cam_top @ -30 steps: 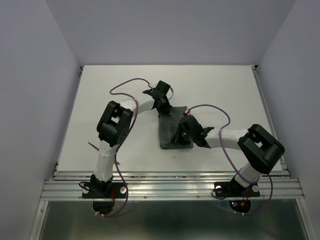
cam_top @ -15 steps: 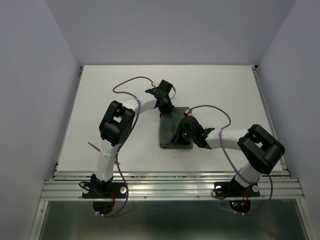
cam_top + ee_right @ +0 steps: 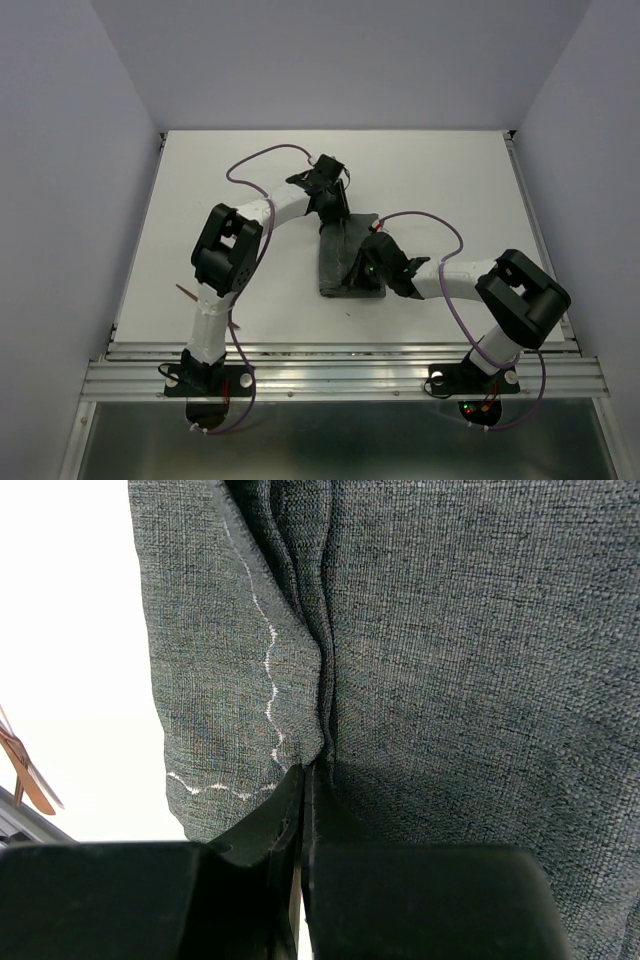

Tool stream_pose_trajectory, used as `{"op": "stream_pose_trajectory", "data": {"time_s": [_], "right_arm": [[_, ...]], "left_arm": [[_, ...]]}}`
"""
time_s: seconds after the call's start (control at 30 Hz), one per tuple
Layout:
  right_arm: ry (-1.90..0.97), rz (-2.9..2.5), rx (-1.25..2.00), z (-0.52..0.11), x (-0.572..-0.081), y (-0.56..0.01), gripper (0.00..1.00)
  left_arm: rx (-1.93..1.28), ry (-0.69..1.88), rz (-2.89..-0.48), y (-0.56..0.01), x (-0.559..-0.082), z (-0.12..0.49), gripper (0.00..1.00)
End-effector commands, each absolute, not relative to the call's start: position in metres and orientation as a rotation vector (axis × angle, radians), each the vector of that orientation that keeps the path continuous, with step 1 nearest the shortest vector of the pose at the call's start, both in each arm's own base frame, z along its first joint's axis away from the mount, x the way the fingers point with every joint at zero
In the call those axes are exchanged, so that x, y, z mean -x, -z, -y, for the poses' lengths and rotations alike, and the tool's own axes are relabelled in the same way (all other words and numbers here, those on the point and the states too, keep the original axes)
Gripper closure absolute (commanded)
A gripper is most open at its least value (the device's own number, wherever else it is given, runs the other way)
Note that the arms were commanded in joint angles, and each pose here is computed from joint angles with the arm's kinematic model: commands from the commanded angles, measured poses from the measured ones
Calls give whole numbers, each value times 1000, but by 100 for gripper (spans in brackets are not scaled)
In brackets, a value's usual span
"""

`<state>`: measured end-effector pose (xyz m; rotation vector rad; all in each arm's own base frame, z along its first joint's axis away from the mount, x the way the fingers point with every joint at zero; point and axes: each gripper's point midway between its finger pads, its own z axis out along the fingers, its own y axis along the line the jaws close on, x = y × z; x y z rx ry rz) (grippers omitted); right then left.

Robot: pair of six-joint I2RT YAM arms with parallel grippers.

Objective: Fold the napkin into a case and place the utensils inside
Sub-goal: Fold the lower triangle-folded napkin at the center of the board.

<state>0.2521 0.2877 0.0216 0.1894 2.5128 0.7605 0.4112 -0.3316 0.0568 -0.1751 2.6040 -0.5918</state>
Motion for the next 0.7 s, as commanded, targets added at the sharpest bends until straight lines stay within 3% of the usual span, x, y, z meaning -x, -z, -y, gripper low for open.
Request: {"op": "stream_pose_trajectory", "data": {"time_s": [0.0,0.23,0.67], "right_arm": [[-604,-2628,-183,-261,-231,11,99],[-604,-2624,-177,-261,-232,9,99],[-610,-2619,-179,-261,-232,6,99]], "left_arm": [[35,737,-2494,-114,-404,346,59],[-11,757,-2483,-123,-400,349,61],[-33,714,-2570,-86,-403,354,63]]}}
